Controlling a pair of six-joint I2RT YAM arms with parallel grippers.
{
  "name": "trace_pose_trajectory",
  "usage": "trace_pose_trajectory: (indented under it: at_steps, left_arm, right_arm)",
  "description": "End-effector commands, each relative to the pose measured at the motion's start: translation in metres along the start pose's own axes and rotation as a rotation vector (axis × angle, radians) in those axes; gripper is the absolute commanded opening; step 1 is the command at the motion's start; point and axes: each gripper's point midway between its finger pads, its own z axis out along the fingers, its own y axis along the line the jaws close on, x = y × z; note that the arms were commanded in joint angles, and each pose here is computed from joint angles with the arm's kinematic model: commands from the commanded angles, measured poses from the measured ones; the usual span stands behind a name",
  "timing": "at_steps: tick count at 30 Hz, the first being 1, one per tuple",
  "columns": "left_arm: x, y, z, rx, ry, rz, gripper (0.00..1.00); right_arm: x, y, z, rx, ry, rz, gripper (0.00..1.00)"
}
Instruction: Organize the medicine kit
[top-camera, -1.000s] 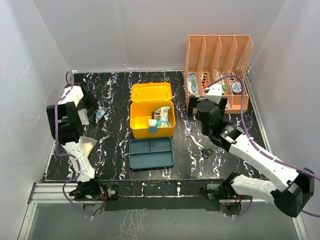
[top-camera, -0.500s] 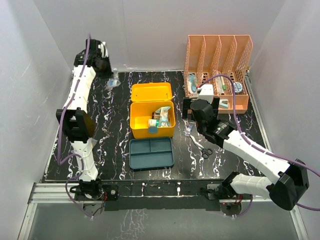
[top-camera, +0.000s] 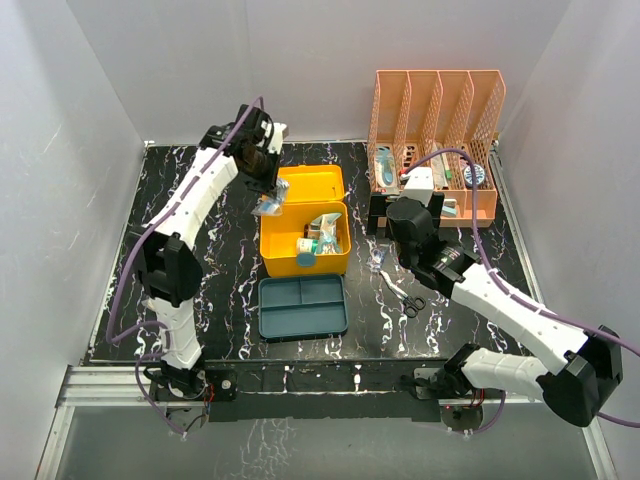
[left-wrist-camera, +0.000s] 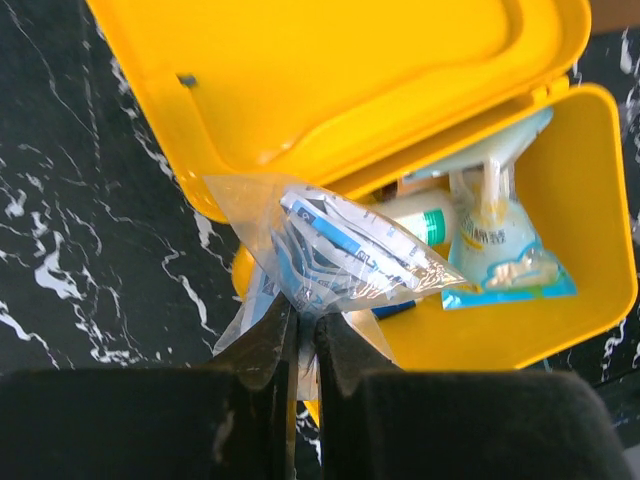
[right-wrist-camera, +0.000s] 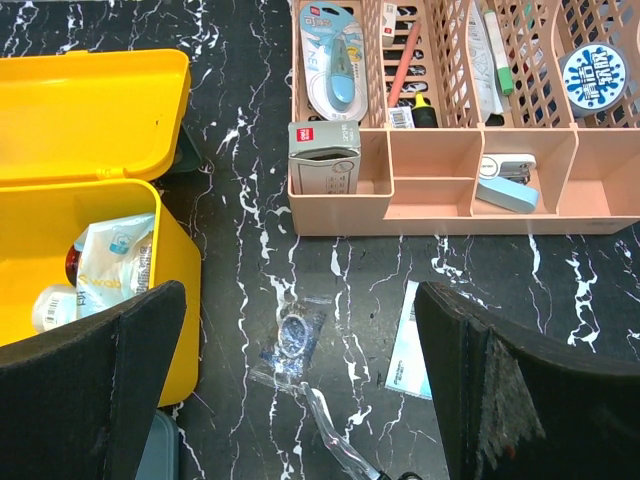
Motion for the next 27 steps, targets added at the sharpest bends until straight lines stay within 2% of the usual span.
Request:
trace_pose_trajectory:
  at_steps: [1,13,21,27]
  left_arm:
    - [0.014,-0.016,-0.031,-0.008,-0.017,0.021,0.0]
    - [0.067,-0.027,-0.02,0.003,0.001,-0.11,0.0]
    - [0.053,-0.041,-0.004,0.069,-0.02,-0.19,0.0]
    - [0.065,-0.05,0.015,0.107,0.032,-0.249,0.0]
  right_arm:
    - [-0.029,-0.001,-0.009,-0.007,-0.076,0.079,0.98]
    - [-0.029,0.001,-0.007,-0.012,-0.077,0.085,0.98]
    - [-0.028,0.0,-0.006,-0.004,-0.072,0.074,0.98]
    - [-0.028,-0.006,-0.009,0.015,-0.074,0.061,0.98]
